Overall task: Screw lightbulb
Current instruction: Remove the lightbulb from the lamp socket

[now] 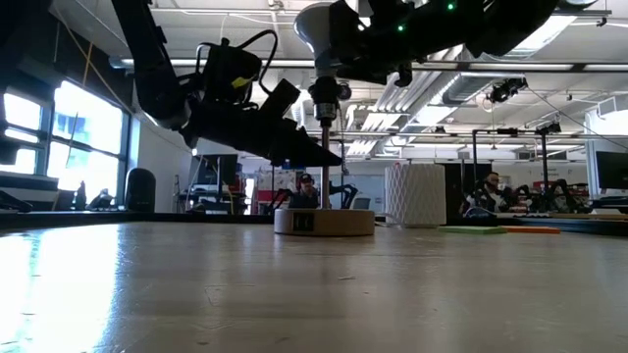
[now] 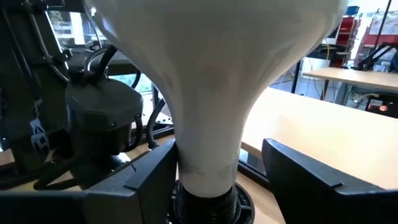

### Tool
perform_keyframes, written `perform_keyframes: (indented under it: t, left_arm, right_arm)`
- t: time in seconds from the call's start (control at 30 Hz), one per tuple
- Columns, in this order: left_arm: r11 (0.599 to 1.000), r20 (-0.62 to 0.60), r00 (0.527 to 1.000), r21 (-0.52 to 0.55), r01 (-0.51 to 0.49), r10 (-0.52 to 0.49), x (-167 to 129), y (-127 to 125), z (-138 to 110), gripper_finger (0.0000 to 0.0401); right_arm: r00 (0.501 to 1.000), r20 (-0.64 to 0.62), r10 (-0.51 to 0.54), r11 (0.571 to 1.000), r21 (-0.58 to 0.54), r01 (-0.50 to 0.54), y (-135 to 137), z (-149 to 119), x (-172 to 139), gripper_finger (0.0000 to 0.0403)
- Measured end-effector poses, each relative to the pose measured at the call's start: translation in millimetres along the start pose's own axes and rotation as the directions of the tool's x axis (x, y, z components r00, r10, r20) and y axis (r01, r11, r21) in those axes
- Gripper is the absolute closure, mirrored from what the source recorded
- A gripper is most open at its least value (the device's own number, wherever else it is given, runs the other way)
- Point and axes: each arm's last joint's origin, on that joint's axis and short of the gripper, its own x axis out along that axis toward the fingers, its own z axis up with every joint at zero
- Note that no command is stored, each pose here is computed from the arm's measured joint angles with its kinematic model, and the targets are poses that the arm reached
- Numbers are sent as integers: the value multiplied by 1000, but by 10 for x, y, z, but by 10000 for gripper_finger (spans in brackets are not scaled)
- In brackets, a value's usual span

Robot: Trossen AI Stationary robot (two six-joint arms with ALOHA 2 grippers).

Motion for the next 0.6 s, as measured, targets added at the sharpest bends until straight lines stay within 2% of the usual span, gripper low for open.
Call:
perform_keyframes:
  t: [0.2,0.4,0.6]
  left_arm:
    - [999,8,1000,-34,3,-2,16,4,18,367]
    - [1000,6,1000,-28,-4,5,19,-12,26,369]
    - [1000,-2,1000,-22,-1,1,8,-46,15,369]
  right_arm:
    - [1000,-2,11,999,-34,-11,3,-1,0,206]
    - [999,-10,53,997,-48,-53,12,-11,3,239]
    - [983,-50,177,981,-67,-180,-91,49,30,249]
